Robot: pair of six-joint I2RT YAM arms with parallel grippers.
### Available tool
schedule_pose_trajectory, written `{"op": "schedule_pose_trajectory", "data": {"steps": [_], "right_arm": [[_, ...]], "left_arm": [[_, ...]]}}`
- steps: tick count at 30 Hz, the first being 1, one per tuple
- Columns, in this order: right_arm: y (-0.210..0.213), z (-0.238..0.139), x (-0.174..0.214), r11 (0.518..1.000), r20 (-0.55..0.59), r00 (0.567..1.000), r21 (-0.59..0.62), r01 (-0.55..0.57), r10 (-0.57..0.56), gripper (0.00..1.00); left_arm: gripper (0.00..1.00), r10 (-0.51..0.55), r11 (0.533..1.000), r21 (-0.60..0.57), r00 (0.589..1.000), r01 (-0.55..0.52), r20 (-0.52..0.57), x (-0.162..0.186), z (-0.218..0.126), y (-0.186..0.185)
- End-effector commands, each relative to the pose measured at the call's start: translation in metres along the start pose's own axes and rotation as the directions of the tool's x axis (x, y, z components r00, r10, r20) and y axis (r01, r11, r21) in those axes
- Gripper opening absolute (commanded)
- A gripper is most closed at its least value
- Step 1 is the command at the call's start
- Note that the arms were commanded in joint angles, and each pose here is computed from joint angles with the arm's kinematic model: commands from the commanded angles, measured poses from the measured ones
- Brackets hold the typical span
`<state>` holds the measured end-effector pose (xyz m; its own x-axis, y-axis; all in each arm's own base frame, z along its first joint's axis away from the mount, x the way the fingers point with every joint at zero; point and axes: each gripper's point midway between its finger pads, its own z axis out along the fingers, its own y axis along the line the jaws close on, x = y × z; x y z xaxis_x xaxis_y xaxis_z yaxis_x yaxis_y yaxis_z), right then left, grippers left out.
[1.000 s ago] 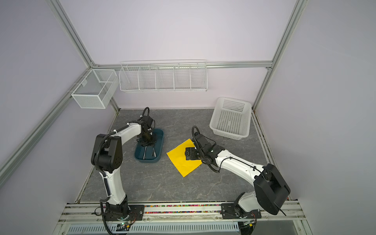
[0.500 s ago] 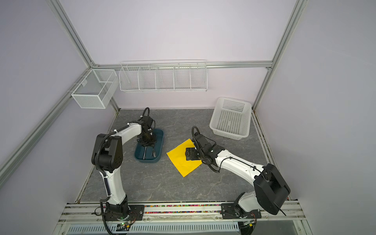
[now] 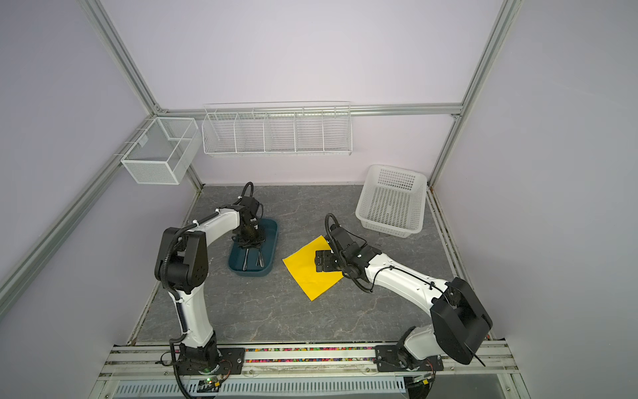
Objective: Place the utensils on the paper napkin and roll it up
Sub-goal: 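Close the left gripper on the fork handle in the tray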
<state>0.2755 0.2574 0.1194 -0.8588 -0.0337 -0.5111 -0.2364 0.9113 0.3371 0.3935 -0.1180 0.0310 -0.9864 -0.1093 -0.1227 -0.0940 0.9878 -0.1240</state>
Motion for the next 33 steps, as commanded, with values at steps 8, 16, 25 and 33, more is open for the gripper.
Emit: {"op": "schedule_pose_trajectory", "data": {"steps": [8, 16, 25, 33], "right_arm": [[-0.007, 0.002, 0.001, 0.998, -0.017, 1.0, 0.055, -0.014, 0.015, 0.91], [-0.007, 0.001, 0.001, 0.998, -0.019, 1.0, 0.059, -0.015, 0.016, 0.91], [-0.011, 0.002, 0.003, 0.997, -0.021, 1.0, 0.076, -0.014, 0.016, 0.91], [-0.012, 0.002, 0.003, 0.997, -0.021, 1.0, 0.076, -0.017, 0.018, 0.91]], "left_arm": [[0.1, 0.01, 1.0, -0.026, 1.0, -0.01, -0.007, 0.007, -0.007, 0.007], [0.14, 0.001, 1.0, -0.021, 1.0, -0.002, -0.024, 0.008, 0.003, 0.008], [0.09, 0.005, 0.999, -0.034, 1.0, -0.005, -0.003, 0.003, -0.007, 0.01], [0.08, 0.01, 1.0, -0.028, 0.999, -0.008, 0.043, 0.001, -0.032, 0.009]]}}
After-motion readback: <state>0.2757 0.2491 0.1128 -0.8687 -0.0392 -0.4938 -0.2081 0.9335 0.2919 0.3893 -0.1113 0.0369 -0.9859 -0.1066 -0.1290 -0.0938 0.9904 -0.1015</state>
